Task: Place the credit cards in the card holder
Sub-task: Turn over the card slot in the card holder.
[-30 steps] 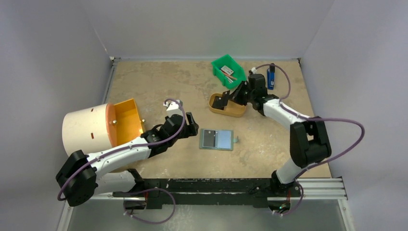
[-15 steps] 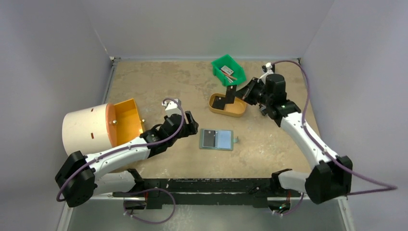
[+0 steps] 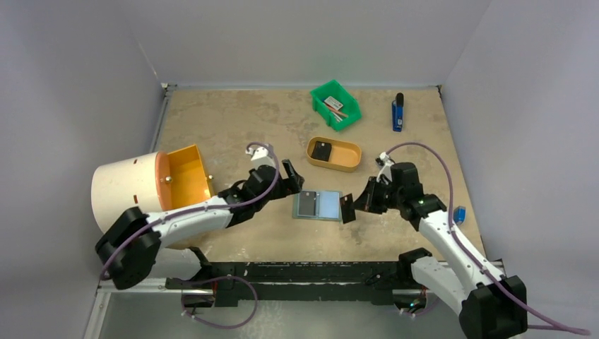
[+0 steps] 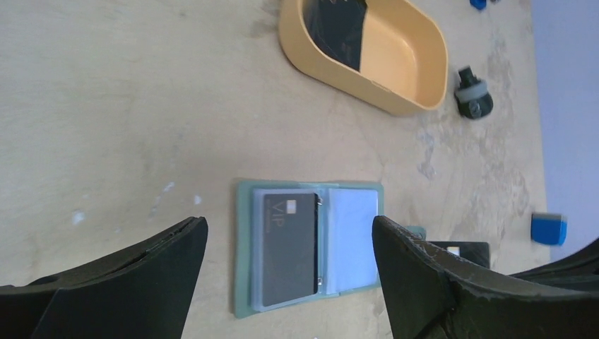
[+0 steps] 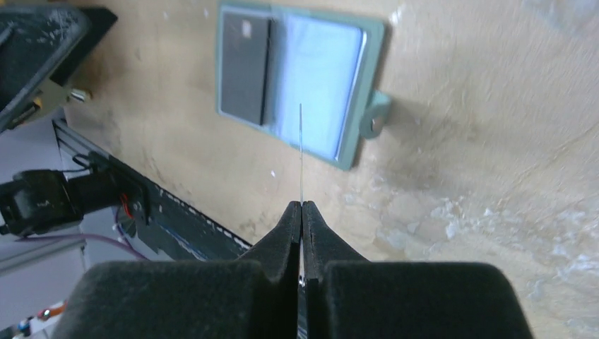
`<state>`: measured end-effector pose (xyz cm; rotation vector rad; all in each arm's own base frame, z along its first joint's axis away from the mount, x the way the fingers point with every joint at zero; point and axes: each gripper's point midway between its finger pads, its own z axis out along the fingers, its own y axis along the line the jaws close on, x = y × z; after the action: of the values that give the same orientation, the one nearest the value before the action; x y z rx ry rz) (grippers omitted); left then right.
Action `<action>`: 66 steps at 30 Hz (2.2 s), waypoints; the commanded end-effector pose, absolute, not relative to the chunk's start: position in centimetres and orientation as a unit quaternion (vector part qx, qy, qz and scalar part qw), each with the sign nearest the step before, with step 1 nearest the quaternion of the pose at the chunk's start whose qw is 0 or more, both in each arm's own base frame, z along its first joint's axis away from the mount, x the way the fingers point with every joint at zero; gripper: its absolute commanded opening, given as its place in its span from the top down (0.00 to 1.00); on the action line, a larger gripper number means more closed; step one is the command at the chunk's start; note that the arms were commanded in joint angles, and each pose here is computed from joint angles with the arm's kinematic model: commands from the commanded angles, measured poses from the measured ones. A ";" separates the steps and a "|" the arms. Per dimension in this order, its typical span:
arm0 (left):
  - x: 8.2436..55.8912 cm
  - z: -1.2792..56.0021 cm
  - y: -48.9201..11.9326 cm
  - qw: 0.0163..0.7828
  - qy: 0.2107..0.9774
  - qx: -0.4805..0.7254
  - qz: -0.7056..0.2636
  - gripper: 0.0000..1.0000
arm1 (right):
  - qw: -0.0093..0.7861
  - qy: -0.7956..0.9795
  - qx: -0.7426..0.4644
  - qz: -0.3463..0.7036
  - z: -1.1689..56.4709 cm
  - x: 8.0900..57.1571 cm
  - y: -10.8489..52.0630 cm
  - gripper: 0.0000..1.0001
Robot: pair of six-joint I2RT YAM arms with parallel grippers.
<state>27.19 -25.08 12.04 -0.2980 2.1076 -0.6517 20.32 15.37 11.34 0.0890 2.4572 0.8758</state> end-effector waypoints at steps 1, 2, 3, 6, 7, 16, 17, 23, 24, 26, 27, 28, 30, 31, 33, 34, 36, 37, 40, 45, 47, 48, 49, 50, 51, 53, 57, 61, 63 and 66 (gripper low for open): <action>27.0 13.4 -31.1 0.406 0.849 -0.032 -0.337 0.16 | 0.244 0.904 0.017 0.351 10.7 19.2 16.3 1.00; 26.9 13.0 -31.7 0.399 0.851 -0.024 -0.340 0.18 | 0.237 0.905 0.022 0.352 10.3 19.1 16.3 1.00; 26.7 12.7 -32.3 0.388 0.854 -0.016 -0.346 0.19 | 0.229 0.908 0.028 0.350 9.8 19.1 16.3 1.00; 26.4 12.0 -33.6 0.368 0.859 -0.003 -0.357 0.25 | 0.209 0.915 0.044 0.341 8.6 18.8 16.1 1.00; 26.3 11.9 -33.9 0.365 0.859 0.000 -0.360 0.27 | 0.207 0.918 0.050 0.335 8.3 18.8 15.9 1.00; 25.8 11.1 -35.3 0.346 0.862 0.017 -0.371 0.36 | 0.208 0.924 0.074 0.313 7.0 19.2 15.3 1.00; 25.8 11.0 -35.3 0.346 0.862 0.018 -0.370 0.36 | 0.207 0.923 0.075 0.315 7.0 19.2 15.4 1.00; 25.7 10.5 -35.3 0.342 0.865 0.020 -0.366 0.38 | 0.209 0.915 0.076 0.336 7.2 19.8 16.1 1.00; 25.7 10.4 -35.3 0.341 0.866 0.020 -0.366 0.38 | 0.207 0.915 0.076 0.337 7.1 19.9 16.2 1.00; 25.7 10.2 -35.4 0.339 0.867 0.021 -0.366 0.39 | 0.203 0.916 0.077 0.336 6.9 20.0 16.2 1.00; 25.7 10.2 -35.4 0.338 0.867 0.022 -0.366 0.39 | 0.202 0.917 0.079 0.335 6.8 20.0 16.2 1.00; 25.7 10.2 -35.4 0.338 0.867 0.022 -0.365 0.39 | 0.199 0.918 0.081 0.333 6.6 20.0 16.2 1.00; 25.7 10.1 -35.4 0.338 0.867 0.023 -0.364 0.40 | 0.197 0.919 0.085 0.330 6.4 20.0 16.1 1.00; 25.7 10.1 -35.4 0.338 0.867 0.023 -0.365 0.40 | 0.196 0.920 0.087 0.328 6.3 20.0 16.1 1.00; 25.7 9.9 -35.4 0.337 0.868 0.024 -0.364 0.40 | 0.192 0.921 0.088 0.328 6.0 19.9 16.1 1.00; 25.7 9.8 -35.4 0.337 0.869 0.024 -0.363 0.40 | 0.188 0.921 0.088 0.329 5.8 19.8 16.1 1.00; 25.7 9.8 -35.5 0.335 0.869 0.025 -0.363 0.40 | 0.183 0.921 0.088 0.332 5.7 19.8 16.3 1.00; 25.7 9.6 -35.5 0.334 0.870 0.025 -0.362 0.40 | 0.181 0.921 0.088 0.333 5.6 19.8 16.4 1.00; 25.7 9.5 -35.5 0.333 0.870 0.025 -0.362 0.41 | 0.174 0.923 0.090 0.332 5.4 19.8 16.4 1.00; 25.7 9.2 -35.5 0.331 0.872 0.024 -0.360 0.41 | 0.163 0.923 0.089 0.337 5.1 19.8 16.7 1.00; 25.7 9.1 -35.5 0.330 0.872 0.025 -0.359 0.41 | 0.160 0.923 0.088 0.339 5.1 19.8 16.8 1.00; 25.6 9.1 -35.5 0.330 0.873 0.025 -0.359 0.42 | 0.160 0.923 0.088 0.339 5.0 19.8 16.9 1.00; 25.7 9.0 -35.5 0.329 0.873 0.025 -0.359 0.42 | 0.159 0.923 0.088 0.340 5.0 19.8 16.9 1.00; 25.7 9.0 -35.5 0.328 0.874 0.025 -0.358 0.42 | 0.159 0.922 0.088 0.341 5.0 19.9 17.0 1.00; 25.7 8.9 -35.6 0.328 0.874 0.025 -0.358 0.42 | 0.159 0.922 0.087 0.342 5.0 19.9 17.1 1.00; 25.8 8.9 -35.6 0.328 0.875 0.027 -0.356 0.42 | 0.158 0.921 0.086 0.345 5.1 20.0 17.3 1.00; 25.9 8.7 -35.6 0.326 0.882 0.031 -0.339 0.43 | 0.157 0.921 0.083 0.346 5.0 20.1 17.6 1.00; 25.9 8.6 -35.8 0.329 0.890 0.044 -0.313 0.45 | 0.155 0.922 0.084 0.344 4.8 20.1 17.6 1.00; 25.7 8.1 -35.9 0.328 0.895 0.053 -0.298 0.46 | 0.155 0.922 0.085 0.343 4.8 20.1 17.7 1.00; 25.7 7.4 -36.2 0.322 0.901 0.063 -0.283 0.50 | 0.155 0.923 0.085 0.343 4.7 20.1 17.7 1.00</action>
<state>25.07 -35.63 7.36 0.1129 2.3756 -0.8085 19.81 17.16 4.21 0.2589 2.6578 0.9563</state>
